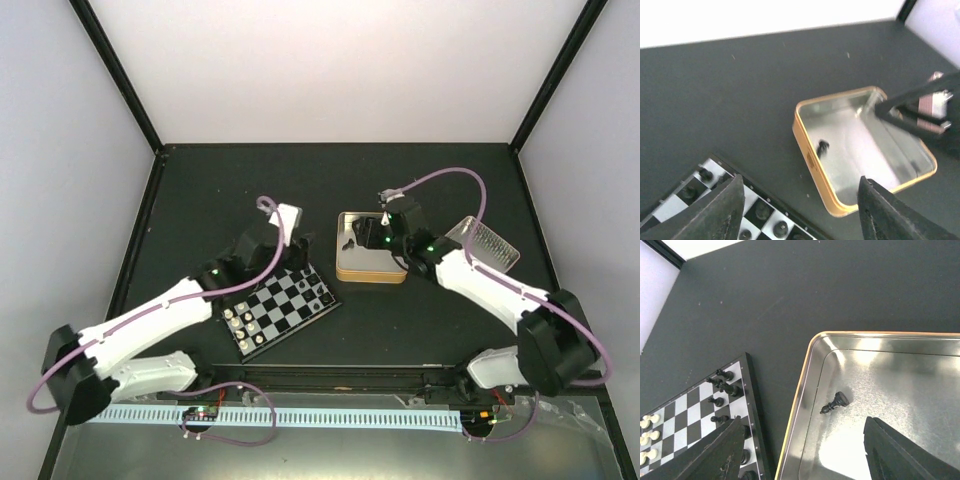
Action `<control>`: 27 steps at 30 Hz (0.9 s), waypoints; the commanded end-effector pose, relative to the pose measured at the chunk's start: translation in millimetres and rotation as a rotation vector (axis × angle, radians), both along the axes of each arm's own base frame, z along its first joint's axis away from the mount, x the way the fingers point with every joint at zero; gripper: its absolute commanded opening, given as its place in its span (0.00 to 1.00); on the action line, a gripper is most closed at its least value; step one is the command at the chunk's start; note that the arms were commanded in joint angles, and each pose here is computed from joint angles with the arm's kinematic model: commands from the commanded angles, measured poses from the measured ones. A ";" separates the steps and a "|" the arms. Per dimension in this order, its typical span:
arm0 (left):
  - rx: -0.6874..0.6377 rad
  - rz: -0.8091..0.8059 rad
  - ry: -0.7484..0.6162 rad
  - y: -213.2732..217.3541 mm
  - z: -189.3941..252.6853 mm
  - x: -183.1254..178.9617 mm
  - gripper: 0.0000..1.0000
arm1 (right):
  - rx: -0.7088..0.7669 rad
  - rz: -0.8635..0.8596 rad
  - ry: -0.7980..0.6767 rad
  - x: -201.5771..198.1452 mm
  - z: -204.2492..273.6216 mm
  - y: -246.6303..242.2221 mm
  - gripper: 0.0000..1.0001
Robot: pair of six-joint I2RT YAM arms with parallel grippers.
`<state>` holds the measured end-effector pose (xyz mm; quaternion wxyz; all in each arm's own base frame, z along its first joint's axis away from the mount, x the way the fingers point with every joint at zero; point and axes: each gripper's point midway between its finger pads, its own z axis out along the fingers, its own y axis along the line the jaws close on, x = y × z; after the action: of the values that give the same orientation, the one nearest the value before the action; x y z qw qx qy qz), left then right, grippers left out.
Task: Set up the chess pieces on the board
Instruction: Pick up the chess piece from the storage box.
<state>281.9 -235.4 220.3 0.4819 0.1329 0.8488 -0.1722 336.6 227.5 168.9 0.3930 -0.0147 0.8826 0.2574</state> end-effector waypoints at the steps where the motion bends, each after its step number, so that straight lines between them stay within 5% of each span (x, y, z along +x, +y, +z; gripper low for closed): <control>1: -0.043 0.093 -0.158 32.9 48.7 1.1 0.69 | -0.057 0.022 0.129 4.7 -26.7 8.5 0.63; 4: -0.071 0.107 -0.239 46.1 65.0 -3.0 0.83 | -0.105 0.035 0.240 6.9 -54.6 15.7 0.55; 12: -0.088 0.112 -0.283 61.6 78.9 -9.9 0.94 | -0.164 -0.037 0.420 17.1 -99.2 21.1 0.49; 27: -0.122 0.063 -0.265 53.8 73.1 -11.4 0.99 | -0.243 -0.120 0.489 38.3 -133.1 27.0 0.40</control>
<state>269.4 -178.1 290.3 0.5987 0.0969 0.7755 -0.1754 368.3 256.8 37.0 0.1710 0.0422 0.9738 0.1436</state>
